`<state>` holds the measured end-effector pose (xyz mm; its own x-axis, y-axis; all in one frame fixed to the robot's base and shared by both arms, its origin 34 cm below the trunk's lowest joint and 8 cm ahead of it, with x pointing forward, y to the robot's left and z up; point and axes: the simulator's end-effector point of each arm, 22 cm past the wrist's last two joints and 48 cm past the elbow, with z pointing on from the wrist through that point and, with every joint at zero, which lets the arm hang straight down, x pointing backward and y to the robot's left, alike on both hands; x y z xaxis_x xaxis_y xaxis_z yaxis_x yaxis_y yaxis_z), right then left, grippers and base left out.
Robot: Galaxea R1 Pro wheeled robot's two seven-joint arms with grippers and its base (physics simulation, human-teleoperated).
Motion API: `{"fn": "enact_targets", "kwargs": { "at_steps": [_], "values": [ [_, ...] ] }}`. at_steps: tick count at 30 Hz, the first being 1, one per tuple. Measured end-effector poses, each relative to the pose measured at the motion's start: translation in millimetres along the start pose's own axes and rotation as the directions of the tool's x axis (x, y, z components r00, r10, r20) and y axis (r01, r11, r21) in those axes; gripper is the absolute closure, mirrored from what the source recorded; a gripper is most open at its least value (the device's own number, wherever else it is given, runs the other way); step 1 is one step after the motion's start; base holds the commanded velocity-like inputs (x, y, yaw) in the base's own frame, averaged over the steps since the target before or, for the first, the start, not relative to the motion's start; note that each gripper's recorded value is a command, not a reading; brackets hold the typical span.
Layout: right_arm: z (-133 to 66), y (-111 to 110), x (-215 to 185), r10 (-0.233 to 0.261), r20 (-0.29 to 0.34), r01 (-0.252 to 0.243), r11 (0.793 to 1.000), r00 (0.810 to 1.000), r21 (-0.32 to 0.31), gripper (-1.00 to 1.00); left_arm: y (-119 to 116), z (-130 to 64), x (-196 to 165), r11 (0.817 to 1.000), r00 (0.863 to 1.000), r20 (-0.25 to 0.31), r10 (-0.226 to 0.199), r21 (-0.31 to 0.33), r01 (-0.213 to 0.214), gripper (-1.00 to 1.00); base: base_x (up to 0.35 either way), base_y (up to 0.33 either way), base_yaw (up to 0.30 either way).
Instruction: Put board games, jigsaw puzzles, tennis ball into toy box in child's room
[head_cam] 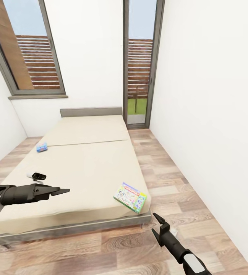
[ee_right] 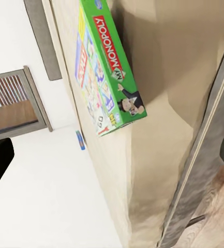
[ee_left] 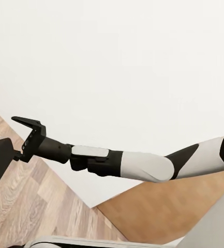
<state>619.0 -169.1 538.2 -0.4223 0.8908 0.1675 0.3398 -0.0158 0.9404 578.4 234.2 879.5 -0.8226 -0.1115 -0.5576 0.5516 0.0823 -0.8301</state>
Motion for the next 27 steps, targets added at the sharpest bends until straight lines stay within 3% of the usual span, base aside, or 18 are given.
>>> {"fn": "enact_targets", "kwargs": {
  "at_steps": [21,27],
  "values": [
    [0.1,0,0,0.000,0.000,0.000,1.000,1.000,-0.001,-1.00,1,-0.4,0,1.000,1.000,0.004,-0.004,0.003,0.004,-1.00,0.030,0.000,0.000],
    [2.2,-12,-1,0.000,0.000,0.000,1.000,1.000,-0.001,-1.00,10,-1.0,8,1.000,1.000,0.005,-0.004,0.002,0.004,-1.00,0.000,0.000,0.000]
  ]
}}
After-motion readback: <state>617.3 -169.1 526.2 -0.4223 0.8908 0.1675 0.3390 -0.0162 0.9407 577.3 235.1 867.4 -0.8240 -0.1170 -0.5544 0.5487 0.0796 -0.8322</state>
